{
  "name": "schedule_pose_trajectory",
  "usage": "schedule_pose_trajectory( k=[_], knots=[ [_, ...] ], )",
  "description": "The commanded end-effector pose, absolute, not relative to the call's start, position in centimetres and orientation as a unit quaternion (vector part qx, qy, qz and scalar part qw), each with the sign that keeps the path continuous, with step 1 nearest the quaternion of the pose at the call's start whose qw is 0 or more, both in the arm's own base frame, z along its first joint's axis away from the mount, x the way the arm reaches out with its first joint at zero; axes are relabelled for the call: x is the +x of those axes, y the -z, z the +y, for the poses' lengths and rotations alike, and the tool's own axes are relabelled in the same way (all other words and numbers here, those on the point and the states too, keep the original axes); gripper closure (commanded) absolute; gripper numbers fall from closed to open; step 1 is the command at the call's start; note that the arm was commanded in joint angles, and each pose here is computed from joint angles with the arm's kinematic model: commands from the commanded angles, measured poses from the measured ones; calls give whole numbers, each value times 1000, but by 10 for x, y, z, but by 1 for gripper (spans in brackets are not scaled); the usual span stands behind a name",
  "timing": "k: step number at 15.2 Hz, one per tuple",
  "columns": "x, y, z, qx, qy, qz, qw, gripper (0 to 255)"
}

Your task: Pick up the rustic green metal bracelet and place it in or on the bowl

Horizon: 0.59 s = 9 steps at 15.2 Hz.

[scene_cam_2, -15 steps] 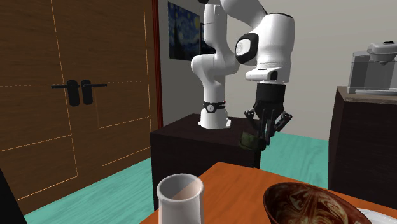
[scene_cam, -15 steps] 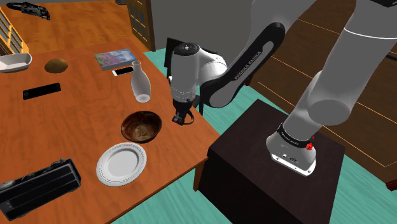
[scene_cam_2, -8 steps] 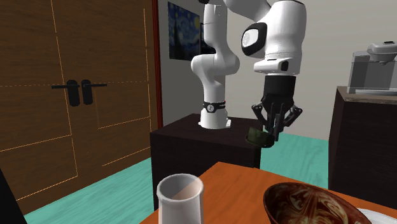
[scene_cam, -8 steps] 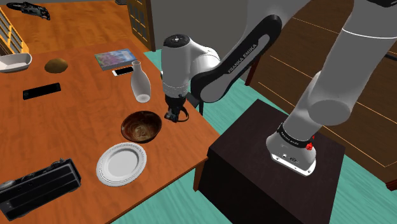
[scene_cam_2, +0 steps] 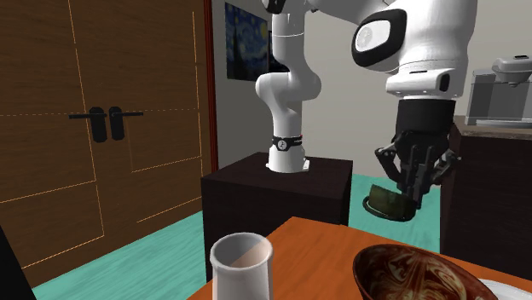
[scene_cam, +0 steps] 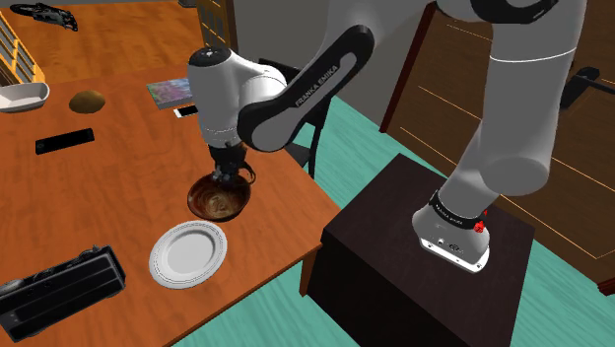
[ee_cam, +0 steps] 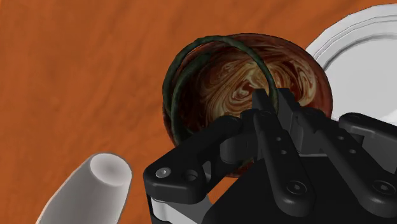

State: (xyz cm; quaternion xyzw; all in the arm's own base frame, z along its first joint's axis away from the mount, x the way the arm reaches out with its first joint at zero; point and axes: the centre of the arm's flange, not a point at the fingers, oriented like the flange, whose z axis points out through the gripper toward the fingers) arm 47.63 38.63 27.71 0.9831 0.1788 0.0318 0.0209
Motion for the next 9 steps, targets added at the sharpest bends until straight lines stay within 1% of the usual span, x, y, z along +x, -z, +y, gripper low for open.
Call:
schedule_pose_trajectory(
  k=[1,4,9],
  knots=[
    [495,-275,404,983,-32,178,22,255],
    [527,-275,435,983,-32,178,22,255],
    [527,-249,435,983,-32,178,22,255]
  ],
)
